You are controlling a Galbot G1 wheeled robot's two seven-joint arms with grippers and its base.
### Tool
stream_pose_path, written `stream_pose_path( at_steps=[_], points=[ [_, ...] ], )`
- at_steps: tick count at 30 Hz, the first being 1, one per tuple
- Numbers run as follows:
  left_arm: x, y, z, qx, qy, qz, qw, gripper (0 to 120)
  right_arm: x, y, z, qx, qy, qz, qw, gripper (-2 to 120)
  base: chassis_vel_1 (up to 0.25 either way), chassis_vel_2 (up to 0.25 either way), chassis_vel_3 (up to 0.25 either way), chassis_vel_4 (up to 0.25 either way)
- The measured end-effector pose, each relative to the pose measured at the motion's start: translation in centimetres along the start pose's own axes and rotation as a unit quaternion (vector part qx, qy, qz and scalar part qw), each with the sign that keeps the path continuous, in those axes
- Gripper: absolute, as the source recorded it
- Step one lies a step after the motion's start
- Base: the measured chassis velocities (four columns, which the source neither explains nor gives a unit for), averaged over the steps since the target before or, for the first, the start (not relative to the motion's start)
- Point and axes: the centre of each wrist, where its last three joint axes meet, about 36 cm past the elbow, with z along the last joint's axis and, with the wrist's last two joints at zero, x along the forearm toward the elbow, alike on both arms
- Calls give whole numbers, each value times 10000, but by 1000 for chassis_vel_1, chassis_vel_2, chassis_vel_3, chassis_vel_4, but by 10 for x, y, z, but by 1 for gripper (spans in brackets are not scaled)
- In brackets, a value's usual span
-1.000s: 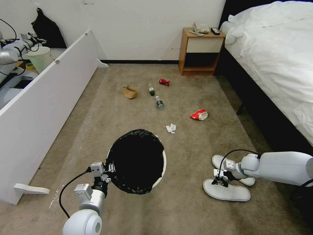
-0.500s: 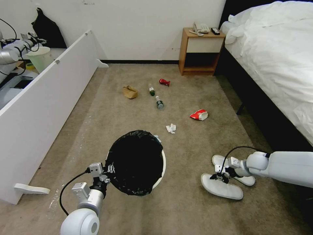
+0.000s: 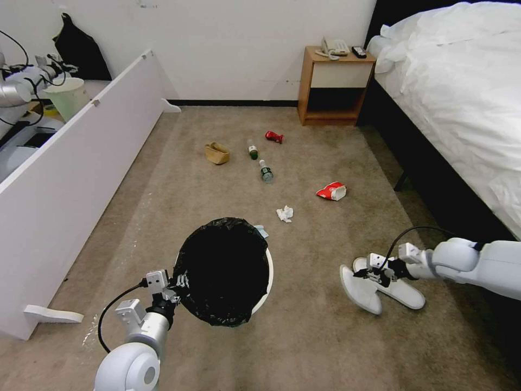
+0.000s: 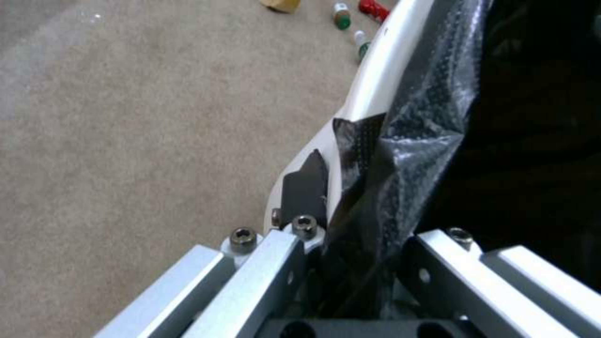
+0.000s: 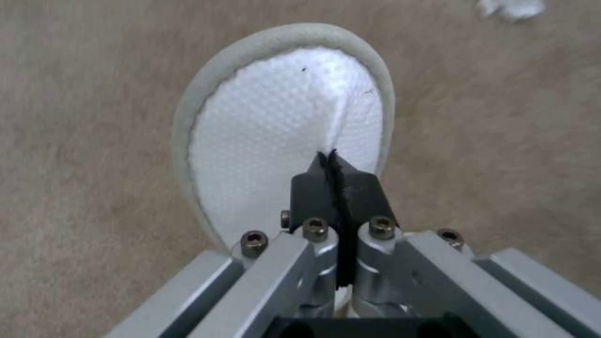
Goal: Pick up the trash bin, then pick up the garbage from the floor and place it into the trash bin.
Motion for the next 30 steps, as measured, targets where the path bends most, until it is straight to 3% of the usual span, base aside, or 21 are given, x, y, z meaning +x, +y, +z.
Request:
stream_pose_path(
  at_steps=[12, 22, 30],
  points=[
    [-1, 0, 1, 76, 166, 72, 9998, 2, 79, 23, -13, -265, -629, 704, 9952, 0, 0, 0, 0, 0],
    [-2, 2, -1, 44, 336, 178, 9993, 2, 101, 42, -49, -292, -1384, 992, 9850, 0, 0, 0, 0, 0],
    [0, 3, -15, 175, 638, 250, 9975, 2, 112, 37, -89, -137, -1911, 1080, 9755, 0, 0, 0, 0, 0]
  ],
)
